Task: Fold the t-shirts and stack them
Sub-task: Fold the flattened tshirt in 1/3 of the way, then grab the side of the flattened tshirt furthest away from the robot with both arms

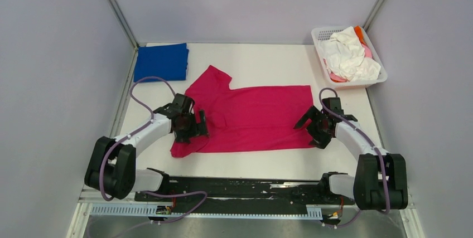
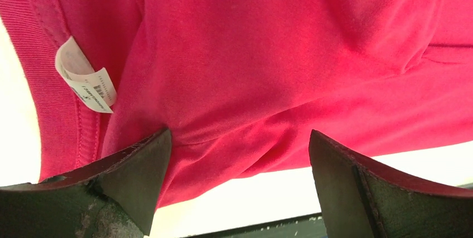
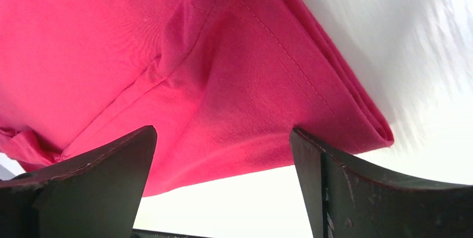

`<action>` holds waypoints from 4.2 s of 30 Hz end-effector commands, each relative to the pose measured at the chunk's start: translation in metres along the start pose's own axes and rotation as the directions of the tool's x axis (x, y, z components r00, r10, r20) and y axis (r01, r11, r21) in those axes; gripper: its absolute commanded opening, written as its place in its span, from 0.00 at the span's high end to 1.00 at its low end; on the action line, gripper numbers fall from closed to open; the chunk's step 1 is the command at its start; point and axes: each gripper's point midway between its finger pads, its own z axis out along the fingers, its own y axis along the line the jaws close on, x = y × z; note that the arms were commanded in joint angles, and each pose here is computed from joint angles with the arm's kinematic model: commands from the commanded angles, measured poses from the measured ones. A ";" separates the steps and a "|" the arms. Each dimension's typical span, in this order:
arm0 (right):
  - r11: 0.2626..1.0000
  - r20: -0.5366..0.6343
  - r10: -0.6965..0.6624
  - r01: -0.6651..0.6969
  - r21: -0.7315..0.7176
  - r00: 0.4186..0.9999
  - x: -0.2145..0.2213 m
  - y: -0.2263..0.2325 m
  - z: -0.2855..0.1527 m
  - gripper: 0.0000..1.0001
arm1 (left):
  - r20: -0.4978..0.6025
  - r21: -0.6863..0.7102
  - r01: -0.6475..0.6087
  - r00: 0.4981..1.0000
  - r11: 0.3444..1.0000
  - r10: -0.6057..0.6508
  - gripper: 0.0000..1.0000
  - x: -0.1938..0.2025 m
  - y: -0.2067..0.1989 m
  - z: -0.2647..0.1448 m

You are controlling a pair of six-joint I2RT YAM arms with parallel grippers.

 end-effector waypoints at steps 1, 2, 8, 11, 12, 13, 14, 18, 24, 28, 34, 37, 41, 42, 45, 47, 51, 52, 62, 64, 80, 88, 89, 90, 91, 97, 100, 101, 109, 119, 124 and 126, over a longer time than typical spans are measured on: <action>0.979 -0.066 0.066 -0.052 0.195 0.996 0.033 -0.050 -0.008 0.00 | -0.058 0.001 -0.013 0.998 1.000 0.013 0.00 0.031 0.000 -0.008; 0.979 -0.057 0.065 -0.053 0.195 0.996 0.032 -0.050 -0.009 0.00 | -0.055 -0.004 -0.028 0.998 1.000 0.028 0.00 0.034 0.000 -0.009; 0.978 -0.040 0.060 -0.051 0.202 0.997 0.028 -0.051 -0.009 0.00 | 0.011 -0.072 -0.022 1.000 0.997 0.023 0.00 0.024 0.009 -0.019; 0.974 -0.001 0.059 -0.058 0.219 0.998 0.022 -0.054 -0.010 0.00 | 0.039 -0.124 -0.017 0.999 0.992 0.022 0.00 0.017 0.016 -0.024; 0.972 0.011 0.061 -0.062 0.225 0.998 0.020 -0.055 -0.010 0.00 | 0.046 -0.131 -0.015 0.999 0.991 0.021 0.00 0.015 0.016 -0.025; 0.971 0.018 0.061 -0.063 0.229 0.998 0.019 -0.056 -0.011 0.00 | 0.050 -0.148 -0.013 0.999 0.989 0.021 0.00 0.014 0.019 -0.025; 0.971 0.023 0.061 -0.064 0.231 0.998 0.018 -0.056 -0.010 0.00 | 0.054 -0.156 -0.010 0.998 0.988 0.018 0.00 0.013 0.020 -0.025; 0.963 0.063 0.053 -0.068 0.260 0.997 0.010 -0.061 -0.011 0.00 | 0.077 -0.219 0.006 0.997 0.976 0.011 0.00 0.009 0.032 -0.020; 0.957 0.103 0.039 -0.067 0.283 0.994 0.000 -0.064 -0.012 0.00 | 0.105 -0.223 0.010 0.994 0.975 0.014 0.00 0.000 0.033 -0.010; 0.954 0.121 0.030 -0.064 0.292 0.992 -0.005 -0.065 -0.014 0.00 | 0.090 -0.236 0.012 0.996 0.972 0.010 0.00 -0.002 0.037 -0.005; 0.984 0.141 -0.031 0.006 0.178 0.990 -0.015 -0.040 -0.022 0.00 | 0.080 -0.183 0.023 0.997 0.983 -0.009 0.00 -0.001 0.026 -0.018; 0.996 0.179 -0.086 0.081 0.032 0.980 -0.021 -0.009 -0.041 0.00 | 0.094 -0.032 0.010 0.996 0.999 -0.007 0.00 -0.001 -0.003 -0.035; 0.982 0.289 -0.136 0.168 -0.088 0.948 -0.038 0.023 -0.076 0.00 | 0.180 0.073 -0.042 0.983 0.996 0.028 0.00 -0.024 -0.031 -0.069; 0.977 0.321 -0.144 0.186 -0.104 0.936 -0.044 0.030 -0.084 0.00 | 0.209 0.087 -0.057 0.977 0.995 0.038 0.00 -0.032 -0.037 -0.075; 0.967 0.395 -0.145 0.214 -0.138 0.907 -0.062 0.047 -0.098 0.00 | 0.303 0.101 -0.105 0.950 0.989 0.070 0.00 -0.071 -0.058 -0.089; 0.962 0.436 -0.132 0.221 -0.159 0.890 -0.076 0.060 -0.103 0.00 | 0.342 0.086 -0.129 0.935 0.988 0.093 0.00 -0.102 -0.074 -0.092; 0.950 0.505 -0.086 0.224 -0.219 0.859 -0.102 0.086 -0.110 0.00 | 0.367 0.010 -0.139 0.922 0.990 0.126 0.00 -0.166 -0.096 -0.077; 0.945 0.512 -0.077 0.226 -0.235 0.855 -0.106 0.091 -0.109 0.00 | 0.370 -0.008 -0.136 0.920 0.991 0.129 0.00 -0.187 -0.103 -0.069; 0.968 0.506 -0.082 0.190 -0.165 0.859 -0.126 0.088 -0.077 0.00 | 0.389 -0.256 -0.118 0.896 0.959 0.214 0.02 -0.301 -0.111 0.001; 0.974 0.509 -0.086 0.179 -0.137 0.857 -0.129 0.082 -0.071 0.00 | 0.396 -0.246 -0.121 0.893 0.962 0.214 0.04 -0.316 -0.117 0.017; 0.976 0.447 -0.130 0.193 -0.099 0.885 -0.126 0.076 -0.043 0.00 | 0.396 -0.242 -0.134 0.891 0.961 0.224 0.24 -0.339 -0.120 0.103; 0.974 0.432 -0.135 0.200 -0.108 0.892 -0.123 0.078 -0.041 0.00 | 0.354 -0.238 -0.113 0.915 0.965 0.194 0.38 -0.325 -0.115 0.108; 0.974 0.433 -0.136 0.201 -0.107 0.891 -0.123 0.078 -0.041 0.00 | 0.352 -0.240 -0.110 0.916 0.965 0.192 0.40 -0.324 -0.114 0.108; 0.974 0.433 -0.136 0.199 -0.105 0.891 -0.123 0.077 -0.040 0.00 | 0.347 -0.244 -0.106 0.918 0.964 0.189 0.41 -0.322 -0.113 0.108; 0.975 0.434 -0.136 0.198 -0.100 0.890 -0.124 0.076 -0.040 0.00 | 0.339 -0.248 -0.107 0.922 0.963 0.189 0.44 -0.320 -0.112 0.107; 0.983 0.448 -0.139 0.178 -0.046 0.883 -0.133 0.070 -0.034 0.00 | 0.310 -0.271 -0.100 0.933 0.957 0.185 0.65 -0.309 -0.108 0.103; 0.981 0.446 -0.150 0.189 -0.045 0.882 -0.140 0.077 -0.032 0.00 | 0.312 -0.278 -0.098 0.931 0.955 0.186 0.77 -0.310 -0.107 0.100; 0.980 0.446 -0.154 0.195 -0.048 0.882 -0.143 0.081 -0.032 0.00 | 0.313 -0.278 -0.097 0.931 0.956 0.186 0.83 -0.310 -0.107 0.099; 0.970 0.444 -0.211 0.241 -0.011 0.871 -0.170 0.113 -0.015 0.00 | 0.319 -0.279 -0.096 0.929 0.956 0.186 1.00 -0.308 -0.108 0.086; 0.942 0.408 -0.318 0.235 0.241 0.856 -0.208 0.126 0.036 0.06 | 0.355 -0.252 -0.080 0.920 0.964 0.169 1.00 -0.290 -0.112 0.045; 0.905 0.362 -0.351 0.213 0.370 0.864 -0.216 0.109 0.057 0.15 | 0.359 -0.243 -0.085 0.918 0.966 0.171 1.00 -0.277 -0.114 0.032; 0.889 0.340 -0.359 0.209 0.407 0.869 -0.215 0.102 0.063 0.18 | 0.353 -0.239 -0.087 0.920 0.967 0.170 1.00 -0.271 -0.114 0.029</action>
